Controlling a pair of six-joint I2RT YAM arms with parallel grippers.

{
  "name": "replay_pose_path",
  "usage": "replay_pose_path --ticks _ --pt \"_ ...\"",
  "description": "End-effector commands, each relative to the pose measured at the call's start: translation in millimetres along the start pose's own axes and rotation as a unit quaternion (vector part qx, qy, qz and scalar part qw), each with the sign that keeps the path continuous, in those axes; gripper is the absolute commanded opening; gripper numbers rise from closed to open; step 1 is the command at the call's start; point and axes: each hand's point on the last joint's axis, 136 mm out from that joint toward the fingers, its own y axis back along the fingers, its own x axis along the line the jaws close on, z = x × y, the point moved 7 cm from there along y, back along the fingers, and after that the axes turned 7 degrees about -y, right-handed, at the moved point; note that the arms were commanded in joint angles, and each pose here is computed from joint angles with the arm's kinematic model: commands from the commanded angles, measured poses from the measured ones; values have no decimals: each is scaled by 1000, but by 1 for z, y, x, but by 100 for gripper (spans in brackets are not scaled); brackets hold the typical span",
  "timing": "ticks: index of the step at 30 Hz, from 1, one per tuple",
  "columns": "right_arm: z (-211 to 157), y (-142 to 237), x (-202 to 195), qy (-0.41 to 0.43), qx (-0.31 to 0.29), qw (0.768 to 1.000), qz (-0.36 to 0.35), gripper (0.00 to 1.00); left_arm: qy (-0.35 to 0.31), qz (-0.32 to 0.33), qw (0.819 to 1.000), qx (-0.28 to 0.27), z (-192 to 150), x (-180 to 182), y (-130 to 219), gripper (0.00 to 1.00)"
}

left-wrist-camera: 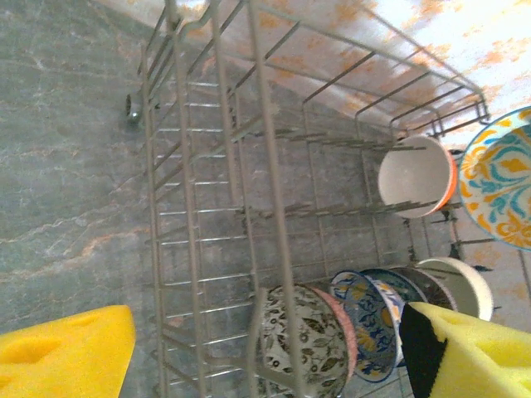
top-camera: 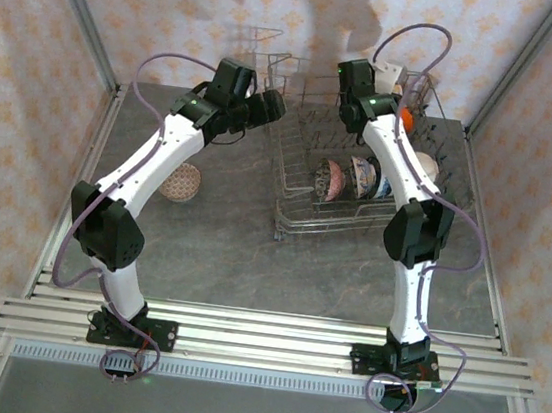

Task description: Load the bowls into the dish rack

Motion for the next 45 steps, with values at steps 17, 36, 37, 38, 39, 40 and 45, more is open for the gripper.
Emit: replay_pose_path --ticks 17,36,37,38,39,40,45 --pt "-29 -57 31 43 -24 993 -108 0 15 0 1000 -13 5 32 -4 83" --pt "-59 -78 55 61 2 994 -85 1 20 27 999 -6 -1 39 5 83" --pt "-59 -77 55 61 5 995 -82 2 21 28 999 -5 -1 40 5 83" --pt "-60 -76 56 60 9 995 -78 4 23 29 999 -6 -1 40 6 83" --pt "-61 -76 56 62 13 995 -74 5 24 31 999 -6 -2 41 7 83" --pt "-62 -75 57 64 16 995 -70 7 25 31 999 -6 -2 41 7 82" --pt "-67 -72 63 69 31 996 -48 21 32 34 999 -6 -5 42 10 82"
